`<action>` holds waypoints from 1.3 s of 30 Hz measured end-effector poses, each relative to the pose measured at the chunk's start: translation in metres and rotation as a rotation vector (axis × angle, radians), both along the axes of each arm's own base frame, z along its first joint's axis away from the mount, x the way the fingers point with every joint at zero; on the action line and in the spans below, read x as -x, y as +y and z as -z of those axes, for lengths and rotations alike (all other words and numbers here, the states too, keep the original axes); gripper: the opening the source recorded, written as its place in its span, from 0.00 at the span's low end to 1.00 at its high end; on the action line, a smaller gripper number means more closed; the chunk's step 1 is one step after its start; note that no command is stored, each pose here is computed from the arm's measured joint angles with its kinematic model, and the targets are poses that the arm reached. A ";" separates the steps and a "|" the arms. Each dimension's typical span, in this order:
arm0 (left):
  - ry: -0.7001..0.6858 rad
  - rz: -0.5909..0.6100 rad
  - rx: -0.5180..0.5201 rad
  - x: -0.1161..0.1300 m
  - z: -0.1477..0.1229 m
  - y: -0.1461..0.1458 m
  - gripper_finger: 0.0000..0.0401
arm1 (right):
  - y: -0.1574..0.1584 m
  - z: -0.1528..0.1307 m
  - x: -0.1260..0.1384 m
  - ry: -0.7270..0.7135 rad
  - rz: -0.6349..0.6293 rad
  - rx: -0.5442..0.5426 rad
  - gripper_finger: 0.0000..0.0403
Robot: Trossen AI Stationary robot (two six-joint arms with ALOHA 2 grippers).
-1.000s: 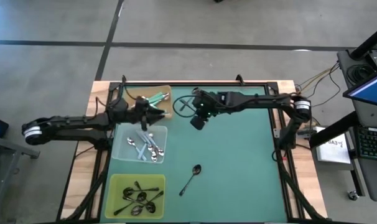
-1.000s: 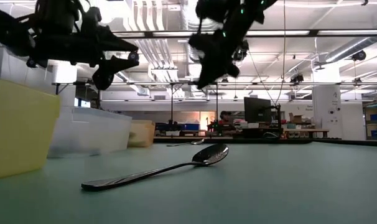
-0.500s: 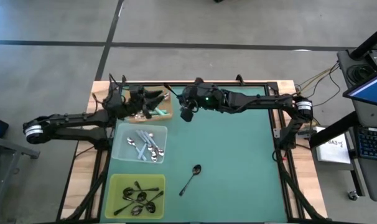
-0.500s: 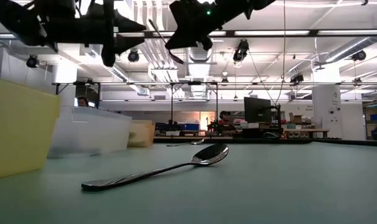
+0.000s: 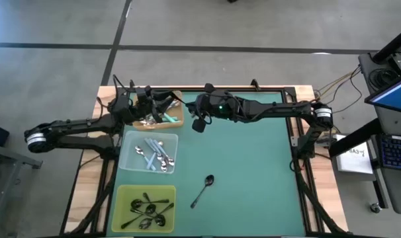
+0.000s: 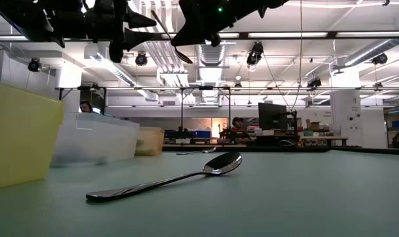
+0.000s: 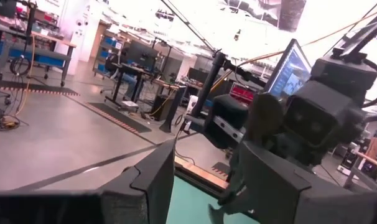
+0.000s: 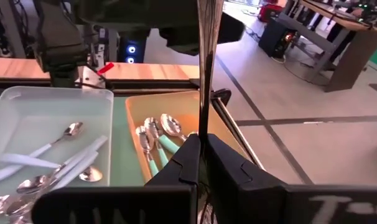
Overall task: Sort silverware by color (type)
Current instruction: Put the black spoon into the yellow bin
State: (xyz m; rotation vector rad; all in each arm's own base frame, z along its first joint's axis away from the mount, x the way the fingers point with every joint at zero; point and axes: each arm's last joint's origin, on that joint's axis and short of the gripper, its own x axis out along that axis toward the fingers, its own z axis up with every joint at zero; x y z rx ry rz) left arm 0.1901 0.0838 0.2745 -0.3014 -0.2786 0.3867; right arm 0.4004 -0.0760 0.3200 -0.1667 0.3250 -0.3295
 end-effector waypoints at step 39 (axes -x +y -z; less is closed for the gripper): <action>0.006 0.113 -0.012 -0.004 -0.009 -0.003 0.02 | 0.016 -0.002 -0.003 0.007 -0.061 0.079 0.02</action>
